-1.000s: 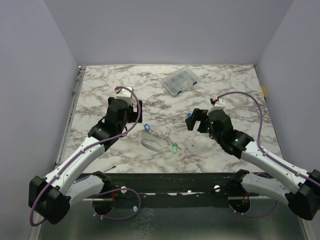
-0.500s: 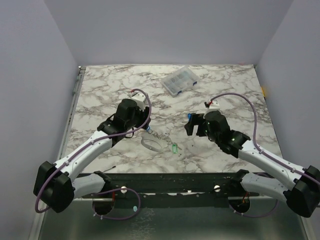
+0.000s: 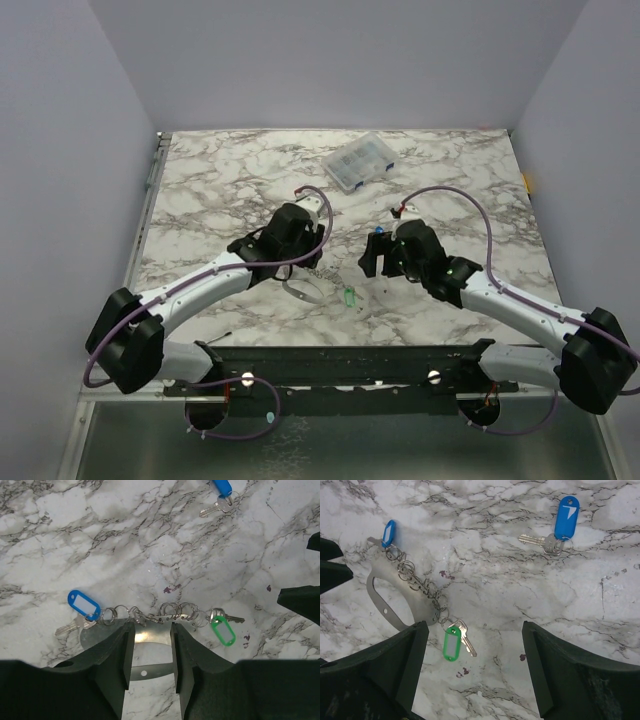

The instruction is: Put the keys on the keyring

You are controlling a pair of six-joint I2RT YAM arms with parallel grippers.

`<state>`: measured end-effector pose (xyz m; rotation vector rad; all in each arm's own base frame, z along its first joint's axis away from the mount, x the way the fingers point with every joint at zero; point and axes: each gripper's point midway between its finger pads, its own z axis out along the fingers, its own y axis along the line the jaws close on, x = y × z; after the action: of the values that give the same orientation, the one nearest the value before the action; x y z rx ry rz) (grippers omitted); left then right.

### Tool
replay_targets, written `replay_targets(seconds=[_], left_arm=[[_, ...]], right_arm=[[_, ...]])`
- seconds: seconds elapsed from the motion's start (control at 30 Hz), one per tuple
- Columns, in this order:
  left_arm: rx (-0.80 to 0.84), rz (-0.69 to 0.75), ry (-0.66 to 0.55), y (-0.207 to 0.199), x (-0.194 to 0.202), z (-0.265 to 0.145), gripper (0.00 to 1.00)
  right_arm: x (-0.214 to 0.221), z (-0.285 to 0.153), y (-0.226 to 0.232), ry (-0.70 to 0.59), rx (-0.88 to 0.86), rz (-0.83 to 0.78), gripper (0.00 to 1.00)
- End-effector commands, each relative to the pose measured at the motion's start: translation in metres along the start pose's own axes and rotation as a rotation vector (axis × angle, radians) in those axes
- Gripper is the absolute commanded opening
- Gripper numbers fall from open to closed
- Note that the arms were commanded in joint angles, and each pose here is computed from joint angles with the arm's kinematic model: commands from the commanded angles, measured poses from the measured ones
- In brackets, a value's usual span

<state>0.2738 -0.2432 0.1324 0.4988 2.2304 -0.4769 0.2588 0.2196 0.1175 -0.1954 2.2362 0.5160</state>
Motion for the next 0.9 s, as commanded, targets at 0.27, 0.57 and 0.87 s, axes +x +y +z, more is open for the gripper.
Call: replay_targets(seconds=[0.27,0.57,0.87], left_arm=[[-0.288,-0.211,0.109,-0.016,0.028,0.027,0.44],[-0.42,-0.153,0.167,-0.025,0.034,0.057,0.42],[-0.475,-0.132,0.211,-0.028,0.049,0.076,0.35]], right_arm=[[0.0,-0.009,-0.02,-0.037,0.097,0.047,0.86],[0.004,-0.018,-0.03,-0.061,0.12,0.028,0.87],[0.008,-0.024,-0.037,-0.071,0.129,0.001,0.88]])
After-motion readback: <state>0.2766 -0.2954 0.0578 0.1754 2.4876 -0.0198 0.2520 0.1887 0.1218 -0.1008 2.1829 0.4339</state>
